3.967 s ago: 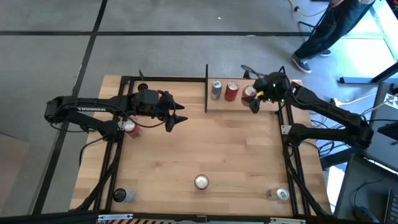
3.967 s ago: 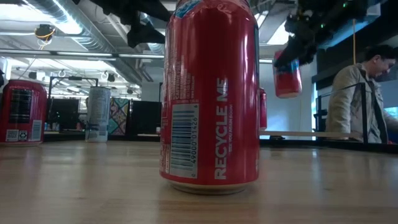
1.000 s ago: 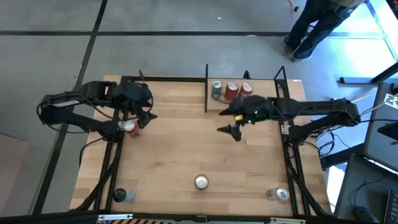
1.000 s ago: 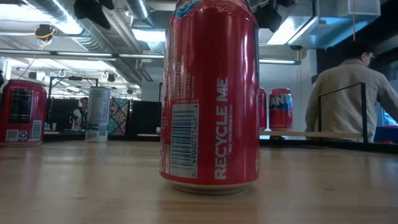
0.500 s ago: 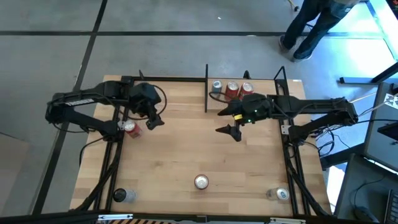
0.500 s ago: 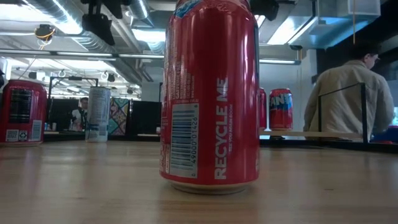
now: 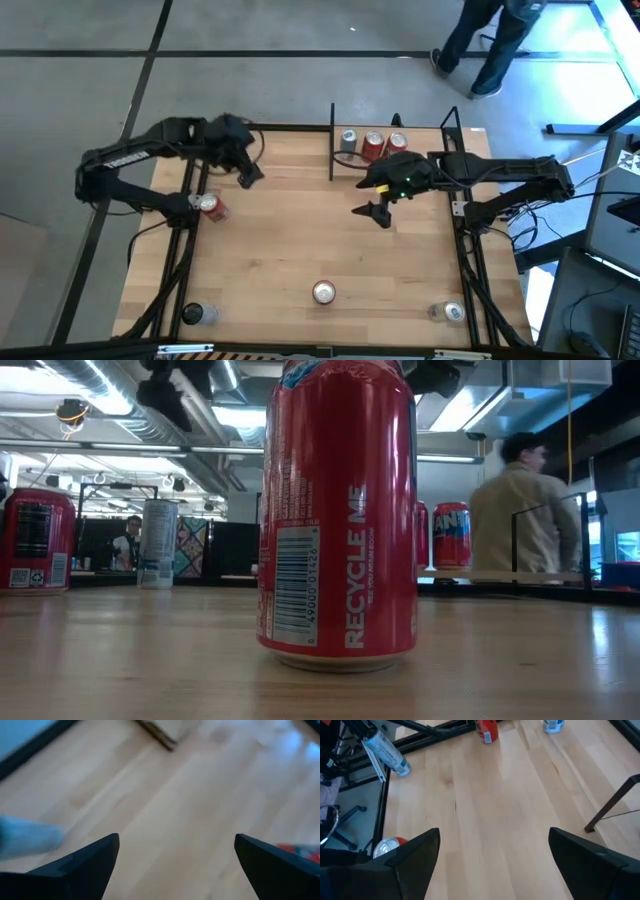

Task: Place canned beverage on shelf
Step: Put the top white-blue soda can on the shelf

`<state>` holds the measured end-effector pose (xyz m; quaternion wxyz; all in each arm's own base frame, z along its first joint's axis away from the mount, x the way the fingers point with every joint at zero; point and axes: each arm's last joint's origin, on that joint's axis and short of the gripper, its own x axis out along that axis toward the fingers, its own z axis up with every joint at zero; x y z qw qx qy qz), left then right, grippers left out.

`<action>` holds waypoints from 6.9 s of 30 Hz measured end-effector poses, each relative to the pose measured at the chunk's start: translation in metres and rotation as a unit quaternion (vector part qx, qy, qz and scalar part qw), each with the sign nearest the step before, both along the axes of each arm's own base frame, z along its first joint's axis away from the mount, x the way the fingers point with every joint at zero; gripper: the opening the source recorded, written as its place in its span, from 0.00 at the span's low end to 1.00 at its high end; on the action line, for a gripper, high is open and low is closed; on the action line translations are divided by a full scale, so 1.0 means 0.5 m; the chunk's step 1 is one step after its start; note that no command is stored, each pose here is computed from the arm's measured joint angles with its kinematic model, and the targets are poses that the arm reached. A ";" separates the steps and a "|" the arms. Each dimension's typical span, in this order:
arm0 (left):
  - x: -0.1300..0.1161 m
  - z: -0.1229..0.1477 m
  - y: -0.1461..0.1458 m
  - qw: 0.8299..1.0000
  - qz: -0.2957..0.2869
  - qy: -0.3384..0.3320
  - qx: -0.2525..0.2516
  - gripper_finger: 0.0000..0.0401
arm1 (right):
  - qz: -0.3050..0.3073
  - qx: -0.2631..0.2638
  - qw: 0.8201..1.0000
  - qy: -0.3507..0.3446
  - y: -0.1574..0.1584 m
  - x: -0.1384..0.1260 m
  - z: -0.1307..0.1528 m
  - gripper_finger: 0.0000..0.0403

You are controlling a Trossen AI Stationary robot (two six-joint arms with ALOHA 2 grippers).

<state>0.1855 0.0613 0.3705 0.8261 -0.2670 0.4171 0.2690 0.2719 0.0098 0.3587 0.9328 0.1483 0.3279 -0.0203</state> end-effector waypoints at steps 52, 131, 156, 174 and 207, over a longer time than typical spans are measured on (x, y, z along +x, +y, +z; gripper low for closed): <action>-0.050 -0.210 0.284 0.955 -0.020 0.279 -0.099 0.54 | -0.081 -0.100 0.991 0.029 -0.014 0.017 -0.029 0.89; 0.301 -0.138 -0.166 0.818 -0.534 0.197 0.087 0.80 | 0.029 0.063 0.995 -0.067 0.014 0.072 -0.300 0.89; 0.090 -0.307 -0.128 0.961 -0.266 -0.054 0.059 0.78 | 0.131 0.099 0.980 -0.110 0.152 0.253 -0.317 0.89; 0.102 -0.327 -0.146 0.927 -0.333 -0.157 0.065 0.78 | 0.092 0.081 0.992 -0.029 0.130 0.287 -0.358 0.89; 0.114 -0.364 -0.128 0.915 -0.361 -0.170 0.058 0.78 | 0.010 -0.011 0.999 0.035 0.091 0.257 -0.341 0.89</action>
